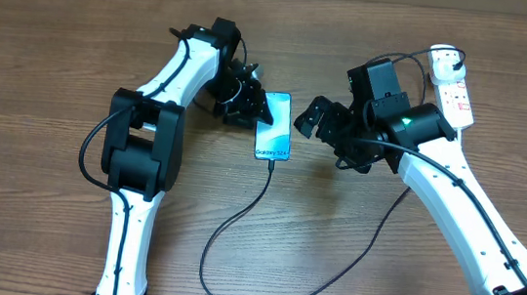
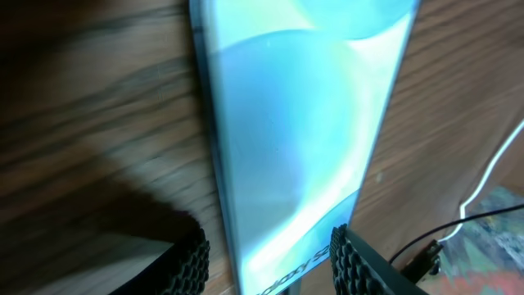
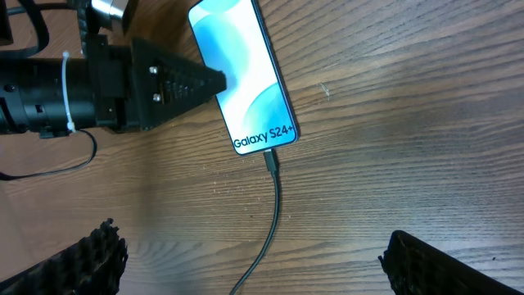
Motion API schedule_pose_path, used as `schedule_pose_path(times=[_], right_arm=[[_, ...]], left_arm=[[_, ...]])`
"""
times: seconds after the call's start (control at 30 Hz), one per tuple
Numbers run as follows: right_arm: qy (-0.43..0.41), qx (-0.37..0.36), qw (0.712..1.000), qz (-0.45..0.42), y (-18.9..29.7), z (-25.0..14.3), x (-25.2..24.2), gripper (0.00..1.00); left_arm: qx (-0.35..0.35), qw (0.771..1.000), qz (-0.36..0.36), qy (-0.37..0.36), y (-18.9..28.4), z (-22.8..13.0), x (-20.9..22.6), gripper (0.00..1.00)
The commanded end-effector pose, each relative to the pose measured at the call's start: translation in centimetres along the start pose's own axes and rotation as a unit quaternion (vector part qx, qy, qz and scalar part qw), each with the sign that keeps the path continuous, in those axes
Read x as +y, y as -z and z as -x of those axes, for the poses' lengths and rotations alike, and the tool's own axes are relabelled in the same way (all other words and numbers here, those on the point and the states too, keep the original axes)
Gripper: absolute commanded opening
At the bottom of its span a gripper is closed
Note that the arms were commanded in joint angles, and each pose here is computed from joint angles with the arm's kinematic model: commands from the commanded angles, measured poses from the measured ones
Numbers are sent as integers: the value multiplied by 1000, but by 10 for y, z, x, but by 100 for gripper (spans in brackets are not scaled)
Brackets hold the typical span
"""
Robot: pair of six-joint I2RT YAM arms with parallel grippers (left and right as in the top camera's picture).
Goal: Plug charger to phone and switch on socket
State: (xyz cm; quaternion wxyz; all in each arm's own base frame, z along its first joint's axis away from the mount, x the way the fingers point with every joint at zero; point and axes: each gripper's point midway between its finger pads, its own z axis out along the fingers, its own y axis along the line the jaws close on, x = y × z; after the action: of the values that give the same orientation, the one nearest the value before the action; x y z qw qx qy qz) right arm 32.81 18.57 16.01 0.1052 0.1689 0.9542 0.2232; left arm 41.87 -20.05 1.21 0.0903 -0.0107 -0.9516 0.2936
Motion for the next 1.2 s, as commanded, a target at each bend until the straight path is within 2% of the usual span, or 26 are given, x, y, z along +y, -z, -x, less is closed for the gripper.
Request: schedule_pose_path(times=[0.0, 0.2, 0.3, 0.43, 0.6, 0.63, 0.67, 0.7, 0.83, 0.93, 1.07, 1.17], right_arm=[[8, -11, 1000, 3, 5, 4, 2, 100], [8, -11, 1000, 3, 5, 4, 2, 100], [8, -11, 1000, 3, 5, 4, 2, 100], [8, -12, 1000, 1, 5, 5, 2, 100], [7, -10, 1000, 0, 5, 4, 1, 100], [7, -9, 1000, -2, 5, 3, 0, 100], [6, -7, 1000, -3, 5, 2, -1, 100], [9, -7, 1000, -3, 5, 2, -1, 100], [62, -14, 998, 3, 12, 8, 5, 100], [57, -32, 998, 3, 34, 24, 6, 100], [58, -87, 995, 7, 94, 67, 1, 100], [26, -133, 991, -2, 141, 97, -20, 100]], left_arm=[[-25, 999, 46, 7, 21, 7, 22, 46], [-81, 996, 36, -2, 77, 9, 7, 45], [-145, 989, 28, -34, 136, 0, -24, 45], [-224, 971, 22, -81, 206, -29, -66, 44], [-326, 936, 57, -120, 287, -91, -100, 46], [-339, 930, 67, -121, 297, -104, -101, 50], [-352, 925, 80, -120, 308, -119, -101, 64], [-361, 920, 93, -117, 315, -130, -100, 99], [-372, 912, 159, -71, 334, -189, -77, 100], [-371, 910, 176, -50, 338, -218, -69, 100], [-395, 900, 173, -58, 348, -250, -73, 100], [-425, 888, 163, -62, 358, -271, -78, 100]])
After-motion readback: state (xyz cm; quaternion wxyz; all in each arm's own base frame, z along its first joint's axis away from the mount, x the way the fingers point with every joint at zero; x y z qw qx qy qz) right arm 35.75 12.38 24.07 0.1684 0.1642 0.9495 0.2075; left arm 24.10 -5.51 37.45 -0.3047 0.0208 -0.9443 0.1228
